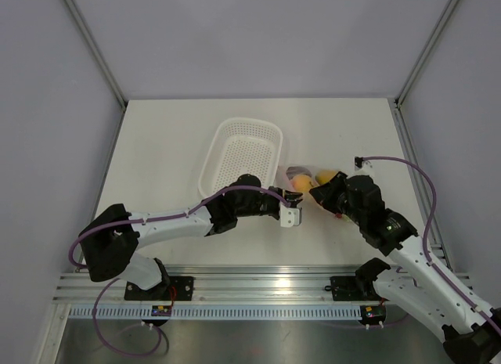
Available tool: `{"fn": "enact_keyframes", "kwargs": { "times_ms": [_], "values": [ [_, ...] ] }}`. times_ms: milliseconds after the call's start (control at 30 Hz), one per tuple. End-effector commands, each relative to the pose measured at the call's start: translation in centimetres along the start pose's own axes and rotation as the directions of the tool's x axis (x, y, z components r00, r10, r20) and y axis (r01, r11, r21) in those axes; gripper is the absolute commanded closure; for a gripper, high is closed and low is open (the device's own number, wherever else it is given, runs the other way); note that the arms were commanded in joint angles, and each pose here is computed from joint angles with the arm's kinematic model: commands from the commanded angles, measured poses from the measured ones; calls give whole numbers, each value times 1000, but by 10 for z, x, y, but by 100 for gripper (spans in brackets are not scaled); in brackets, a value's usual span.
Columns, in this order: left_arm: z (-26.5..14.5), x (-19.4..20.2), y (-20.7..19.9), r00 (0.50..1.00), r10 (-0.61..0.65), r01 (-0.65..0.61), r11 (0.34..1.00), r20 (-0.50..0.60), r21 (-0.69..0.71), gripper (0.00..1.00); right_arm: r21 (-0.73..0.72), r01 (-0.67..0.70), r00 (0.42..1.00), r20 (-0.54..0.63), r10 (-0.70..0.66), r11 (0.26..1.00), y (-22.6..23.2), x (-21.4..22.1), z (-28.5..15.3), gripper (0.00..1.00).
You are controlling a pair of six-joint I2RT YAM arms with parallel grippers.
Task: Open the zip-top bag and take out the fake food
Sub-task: Pick up the zipper food storage bag at the center of the board.
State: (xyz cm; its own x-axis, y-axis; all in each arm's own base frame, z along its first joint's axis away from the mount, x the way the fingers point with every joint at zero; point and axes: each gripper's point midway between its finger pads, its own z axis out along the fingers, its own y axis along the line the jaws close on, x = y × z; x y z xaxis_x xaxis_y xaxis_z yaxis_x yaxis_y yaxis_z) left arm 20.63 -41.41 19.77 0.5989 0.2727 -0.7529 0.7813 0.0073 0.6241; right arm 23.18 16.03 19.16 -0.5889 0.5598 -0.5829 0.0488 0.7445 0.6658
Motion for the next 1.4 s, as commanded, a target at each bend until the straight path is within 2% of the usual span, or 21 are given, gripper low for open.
{"fn": "enact_keyframes", "kwargs": {
  "times_ms": [0,33,67,167,233,267,300,500,767,867,900,967,1000,1067,1100,1200,1367],
  "values": [
    [3,-5,8,1000,13,-12,1000,18,-24,93,-102,2,999,35,1,995,21,-9,-9,76],
    [3,-5,9,1000,14,-13,1000,15,-25,95,-112,-4,999,34,8,994,23,-9,-10,72],
    [4,-5,9,1000,14,-14,1000,15,-27,95,-122,-11,999,29,14,992,25,-8,-11,61],
    [4,-6,12,1000,7,-6,999,14,-37,96,-150,-25,1000,3,26,988,30,-4,-12,55],
    [5,-5,13,1000,-2,3,999,10,-37,96,-154,-43,999,-16,42,987,31,0,-10,44],
    [5,-5,14,1000,-2,2,999,10,-41,96,-151,-49,999,-28,46,987,31,2,-8,43],
    [5,-5,14,1000,-4,4,999,9,-40,96,-152,-56,998,-36,51,987,32,3,-7,38],
    [3,-3,15,1000,-13,14,999,8,-45,96,-130,-24,999,-28,21,991,29,0,-11,37],
    [-2,-2,18,999,-27,29,998,18,-61,98,-122,168,977,154,-148,978,19,-29,-35,38],
    [-5,-3,19,999,-39,41,997,33,-71,98,-159,279,951,179,-251,947,20,-27,-38,29],
    [-8,-5,22,998,-46,49,995,43,-83,98,-199,367,921,214,-325,909,27,-28,-39,26],
    [-12,-8,26,996,-59,66,993,66,-99,98,-282,457,886,224,-405,843,33,-14,-43,22],
    [-14,-9,25,995,-66,73,993,77,-95,98,-290,529,846,260,-466,798,35,-15,-45,22],
    [-17,-10,27,992,-79,90,990,98,-108,98,-353,587,809,297,-508,729,42,-9,-57,21],
    [-19,-13,28,991,-78,90,990,111,-110,98,-368,613,789,327,-520,699,46,-9,-60,14],
    [-22,-18,30,987,-85,101,988,134,-119,98,-356,638,770,327,-548,683,40,-5,-56,3],
    [-24,-21,29,982,-106,125,986,159,-111,97,-311,652,757,325,-567,691,35,-8,-39,4]
  ]
}}
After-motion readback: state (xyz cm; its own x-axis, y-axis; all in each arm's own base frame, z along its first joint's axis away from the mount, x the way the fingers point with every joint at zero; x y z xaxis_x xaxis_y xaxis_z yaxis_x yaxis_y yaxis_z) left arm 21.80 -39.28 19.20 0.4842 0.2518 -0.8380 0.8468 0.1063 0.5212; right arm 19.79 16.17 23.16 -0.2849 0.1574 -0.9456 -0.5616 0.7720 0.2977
